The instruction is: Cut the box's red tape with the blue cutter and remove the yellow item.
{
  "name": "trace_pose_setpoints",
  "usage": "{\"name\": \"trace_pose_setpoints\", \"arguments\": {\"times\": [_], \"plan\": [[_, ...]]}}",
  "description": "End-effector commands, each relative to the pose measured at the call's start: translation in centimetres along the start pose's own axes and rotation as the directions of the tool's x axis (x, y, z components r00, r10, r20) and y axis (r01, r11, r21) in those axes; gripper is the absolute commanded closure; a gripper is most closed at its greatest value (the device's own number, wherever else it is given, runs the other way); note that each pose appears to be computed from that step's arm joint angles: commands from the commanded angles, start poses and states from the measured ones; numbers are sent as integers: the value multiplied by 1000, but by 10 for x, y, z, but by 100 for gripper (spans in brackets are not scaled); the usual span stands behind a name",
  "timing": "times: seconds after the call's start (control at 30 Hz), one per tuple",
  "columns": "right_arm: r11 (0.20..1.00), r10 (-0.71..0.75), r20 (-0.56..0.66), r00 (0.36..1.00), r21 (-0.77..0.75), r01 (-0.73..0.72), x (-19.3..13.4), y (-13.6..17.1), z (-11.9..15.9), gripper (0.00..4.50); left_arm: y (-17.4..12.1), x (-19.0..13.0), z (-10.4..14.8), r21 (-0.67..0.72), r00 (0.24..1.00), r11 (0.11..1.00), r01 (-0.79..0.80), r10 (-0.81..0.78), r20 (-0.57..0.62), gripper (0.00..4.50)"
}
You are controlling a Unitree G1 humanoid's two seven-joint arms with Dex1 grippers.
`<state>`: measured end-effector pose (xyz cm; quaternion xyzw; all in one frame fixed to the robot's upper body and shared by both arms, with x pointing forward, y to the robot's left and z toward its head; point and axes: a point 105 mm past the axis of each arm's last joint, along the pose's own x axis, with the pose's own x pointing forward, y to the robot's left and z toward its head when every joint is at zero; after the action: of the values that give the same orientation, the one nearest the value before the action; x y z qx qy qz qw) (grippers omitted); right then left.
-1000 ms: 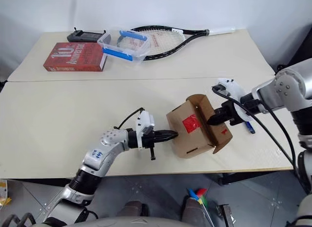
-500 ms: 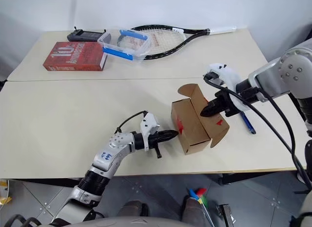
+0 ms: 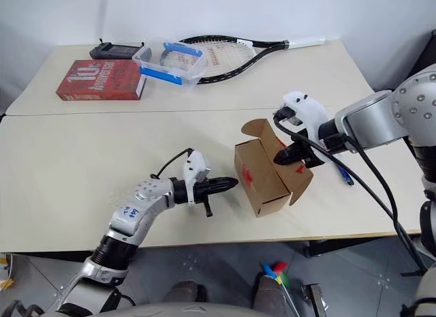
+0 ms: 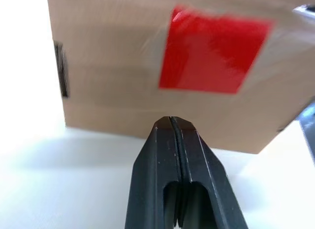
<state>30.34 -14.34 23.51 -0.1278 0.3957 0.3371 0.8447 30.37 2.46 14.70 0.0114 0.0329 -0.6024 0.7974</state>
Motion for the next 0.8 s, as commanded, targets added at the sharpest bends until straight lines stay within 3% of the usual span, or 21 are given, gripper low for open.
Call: {"name": "trace_pose_setpoints", "arguments": {"times": [0.03,0.2,0.33,0.6,0.8], "plan": [[1000,11,-33,999,-14,-12,7,6,-6,446,-21,2,48,38,984,991,128,-131,119,450],[1000,5,-24,1000,-13,-5,8,7,-4,446,-18,16,62,76,982,988,133,-142,121,450],[1000,-20,-24,1000,-15,19,8,4,-5,446,-13,41,48,110,993,988,108,-113,42,450],[999,-45,-32,998,3,45,3,-3,-10,446,-8,59,25,159,998,986,55,-51,-27,450],[994,-96,-54,994,51,99,-5,-20,-18,446,-7,50,14,144,996,988,53,-42,-75,450]]}}
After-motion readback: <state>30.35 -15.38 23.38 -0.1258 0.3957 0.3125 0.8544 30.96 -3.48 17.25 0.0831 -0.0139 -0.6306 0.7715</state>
